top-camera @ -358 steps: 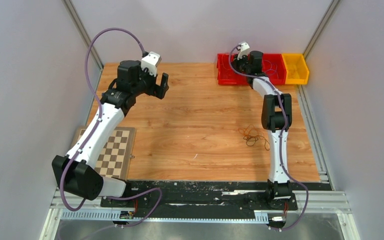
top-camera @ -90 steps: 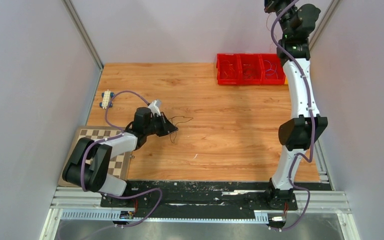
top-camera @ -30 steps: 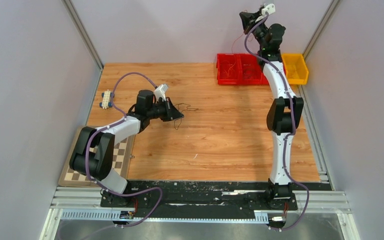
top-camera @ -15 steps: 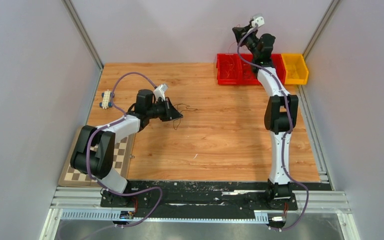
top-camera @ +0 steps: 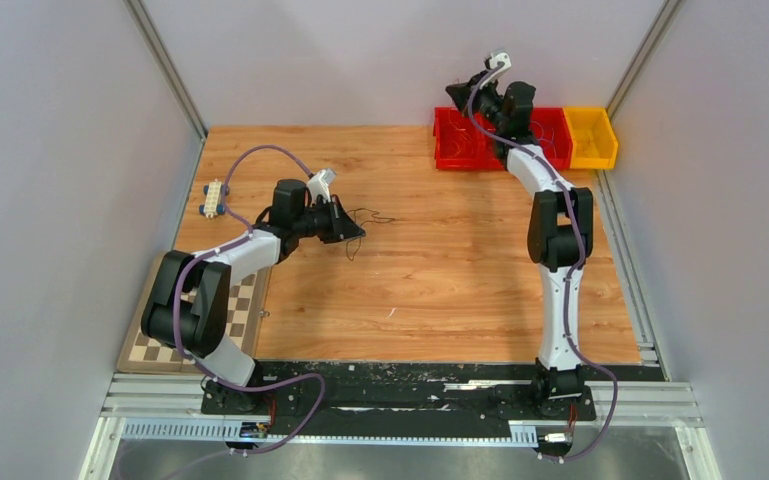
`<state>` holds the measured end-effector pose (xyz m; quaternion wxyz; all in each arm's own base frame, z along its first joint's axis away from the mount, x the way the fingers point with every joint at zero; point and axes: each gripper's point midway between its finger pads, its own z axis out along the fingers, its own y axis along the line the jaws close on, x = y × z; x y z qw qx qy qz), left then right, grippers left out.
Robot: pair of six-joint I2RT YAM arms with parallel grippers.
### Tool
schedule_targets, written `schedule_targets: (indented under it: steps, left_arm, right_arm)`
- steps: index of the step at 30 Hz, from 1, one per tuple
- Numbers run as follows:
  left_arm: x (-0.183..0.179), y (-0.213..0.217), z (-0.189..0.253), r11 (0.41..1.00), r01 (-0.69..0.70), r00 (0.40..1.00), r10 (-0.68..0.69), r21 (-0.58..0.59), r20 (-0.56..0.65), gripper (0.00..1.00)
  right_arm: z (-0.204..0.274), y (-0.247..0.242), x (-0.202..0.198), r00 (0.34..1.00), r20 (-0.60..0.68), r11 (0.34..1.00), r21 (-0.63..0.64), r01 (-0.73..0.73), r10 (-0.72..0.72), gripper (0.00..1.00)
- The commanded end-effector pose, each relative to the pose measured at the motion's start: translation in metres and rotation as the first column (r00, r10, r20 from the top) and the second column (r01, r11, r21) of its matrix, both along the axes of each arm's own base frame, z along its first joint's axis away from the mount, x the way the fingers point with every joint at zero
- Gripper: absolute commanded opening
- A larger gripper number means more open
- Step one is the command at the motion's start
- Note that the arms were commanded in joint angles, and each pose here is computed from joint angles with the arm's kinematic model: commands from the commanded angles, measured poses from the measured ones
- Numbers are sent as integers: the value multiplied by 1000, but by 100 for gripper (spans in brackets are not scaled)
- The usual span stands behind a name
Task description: Untangle the cables
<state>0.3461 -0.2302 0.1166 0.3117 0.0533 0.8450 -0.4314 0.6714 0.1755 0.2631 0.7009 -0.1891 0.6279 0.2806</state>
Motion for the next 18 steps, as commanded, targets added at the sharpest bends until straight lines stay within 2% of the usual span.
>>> schedule_targets:
  steps: [1, 5, 9, 13, 18]
  left_arm:
    - [9, 0, 12, 1000, 0, 999, 0, -2, 53, 0]
    - [8, 1, 12, 1000, -4, 999, 4, -2, 54, 0]
    - [9, 3, 11, 1000, -11, 999, 10, 5, 48, 0]
    - [12, 6, 10, 1000, -19, 999, 19, 5, 39, 0]
    - [14, 6, 10, 1000, -21, 999, 21, 3, 32, 0]
  right_arm:
    - [58, 15, -27, 995, 85, 998, 27, -58, 55, 0]
    - [41, 6, -14, 999, 33, 1000, 13, 11, -12, 0]
    - [-1, -10, 5, 989, -108, 995, -9, 101, -101, 0]
    - [-41, -10, 4, 974, -202, 994, -20, 105, -107, 0]
    - [-78, -14, 11, 955, -256, 989, -51, 139, -147, 0]
